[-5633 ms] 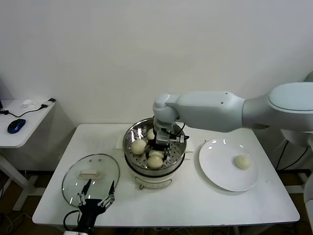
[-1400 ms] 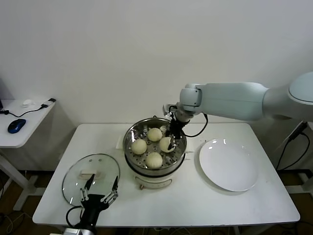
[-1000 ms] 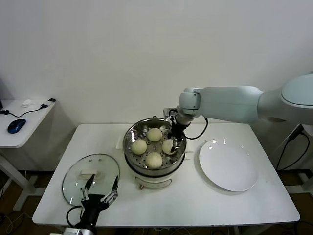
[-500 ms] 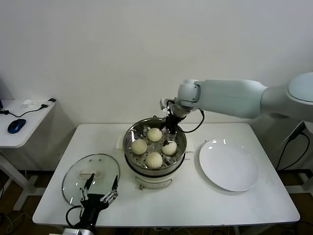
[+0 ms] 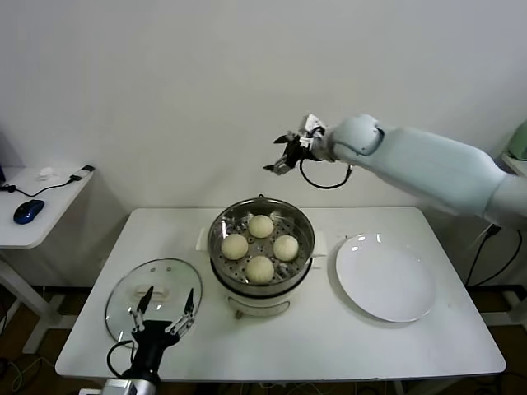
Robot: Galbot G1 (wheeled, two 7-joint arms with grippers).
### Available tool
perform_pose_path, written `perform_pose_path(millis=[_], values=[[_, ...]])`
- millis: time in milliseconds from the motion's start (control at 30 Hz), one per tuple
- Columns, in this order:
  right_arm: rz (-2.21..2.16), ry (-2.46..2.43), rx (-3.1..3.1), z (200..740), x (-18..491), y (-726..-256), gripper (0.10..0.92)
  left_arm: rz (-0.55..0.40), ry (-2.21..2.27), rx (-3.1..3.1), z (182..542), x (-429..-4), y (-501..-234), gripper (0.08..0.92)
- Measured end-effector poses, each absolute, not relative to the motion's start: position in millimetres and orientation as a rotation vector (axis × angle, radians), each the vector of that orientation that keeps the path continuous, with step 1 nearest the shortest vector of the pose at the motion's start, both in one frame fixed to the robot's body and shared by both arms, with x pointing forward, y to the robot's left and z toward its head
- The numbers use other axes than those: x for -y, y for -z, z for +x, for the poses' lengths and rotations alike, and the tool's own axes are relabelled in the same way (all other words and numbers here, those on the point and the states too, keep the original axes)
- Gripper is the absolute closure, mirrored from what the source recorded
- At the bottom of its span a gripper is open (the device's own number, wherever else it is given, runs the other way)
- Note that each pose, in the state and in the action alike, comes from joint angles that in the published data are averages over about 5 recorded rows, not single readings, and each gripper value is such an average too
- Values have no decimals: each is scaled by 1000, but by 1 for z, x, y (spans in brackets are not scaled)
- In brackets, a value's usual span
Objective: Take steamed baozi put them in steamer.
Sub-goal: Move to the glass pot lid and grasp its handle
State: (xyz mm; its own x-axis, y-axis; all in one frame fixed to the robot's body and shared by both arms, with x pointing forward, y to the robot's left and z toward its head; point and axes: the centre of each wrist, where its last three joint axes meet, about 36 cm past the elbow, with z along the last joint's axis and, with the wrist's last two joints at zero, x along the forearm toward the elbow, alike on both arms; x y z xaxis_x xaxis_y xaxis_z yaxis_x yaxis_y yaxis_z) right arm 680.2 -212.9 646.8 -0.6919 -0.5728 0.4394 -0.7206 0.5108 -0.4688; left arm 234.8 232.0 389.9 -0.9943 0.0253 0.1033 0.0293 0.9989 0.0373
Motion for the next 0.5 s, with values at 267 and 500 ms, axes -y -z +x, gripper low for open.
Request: perform_pose_path(millis=[267, 500], values=[[785, -665, 2856, 623, 293, -572, 200, -36, 148, 3055, 243, -238, -383, 177], [568, -432, 3070, 568, 339, -503, 199, -6, 282, 3080, 253, -250, -375, 177]])
